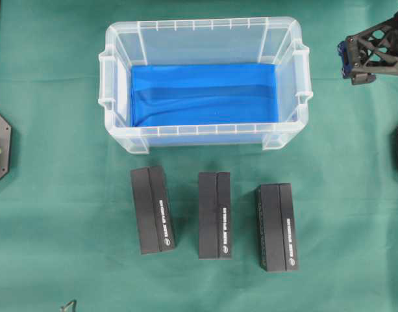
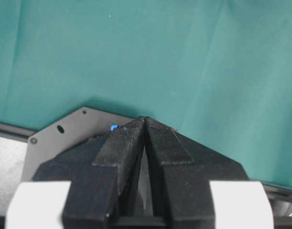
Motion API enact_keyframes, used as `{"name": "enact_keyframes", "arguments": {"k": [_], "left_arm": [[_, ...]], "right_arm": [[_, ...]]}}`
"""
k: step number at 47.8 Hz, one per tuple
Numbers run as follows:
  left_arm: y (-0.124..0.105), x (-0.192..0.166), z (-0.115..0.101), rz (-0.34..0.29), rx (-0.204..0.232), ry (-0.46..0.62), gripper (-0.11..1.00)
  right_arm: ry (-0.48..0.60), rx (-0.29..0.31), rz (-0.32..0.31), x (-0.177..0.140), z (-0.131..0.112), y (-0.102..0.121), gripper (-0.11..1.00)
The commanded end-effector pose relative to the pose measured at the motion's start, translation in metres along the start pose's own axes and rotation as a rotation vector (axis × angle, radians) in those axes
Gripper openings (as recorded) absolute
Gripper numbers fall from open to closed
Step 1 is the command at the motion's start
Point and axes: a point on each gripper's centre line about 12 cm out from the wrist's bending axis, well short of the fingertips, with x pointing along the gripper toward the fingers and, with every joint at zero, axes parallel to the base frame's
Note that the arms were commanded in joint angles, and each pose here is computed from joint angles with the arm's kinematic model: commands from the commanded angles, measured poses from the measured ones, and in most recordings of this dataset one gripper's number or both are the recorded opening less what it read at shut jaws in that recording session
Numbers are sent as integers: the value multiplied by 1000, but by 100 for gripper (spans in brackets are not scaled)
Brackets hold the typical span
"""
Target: Take the box out of the case with the right arm.
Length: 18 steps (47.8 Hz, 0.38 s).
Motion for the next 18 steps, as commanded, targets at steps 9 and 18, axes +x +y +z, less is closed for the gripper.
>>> {"name": "enact_keyframes", "arguments": {"k": [9, 18], "left_arm": [[0, -1, 2, -1, 0, -8, 3], [0, -1, 3, 1, 0, -7, 3]], "right_arm": [[-5, 7, 23, -6, 1, -1, 88], [-5, 6, 22, -5, 1, 0, 88]]}}
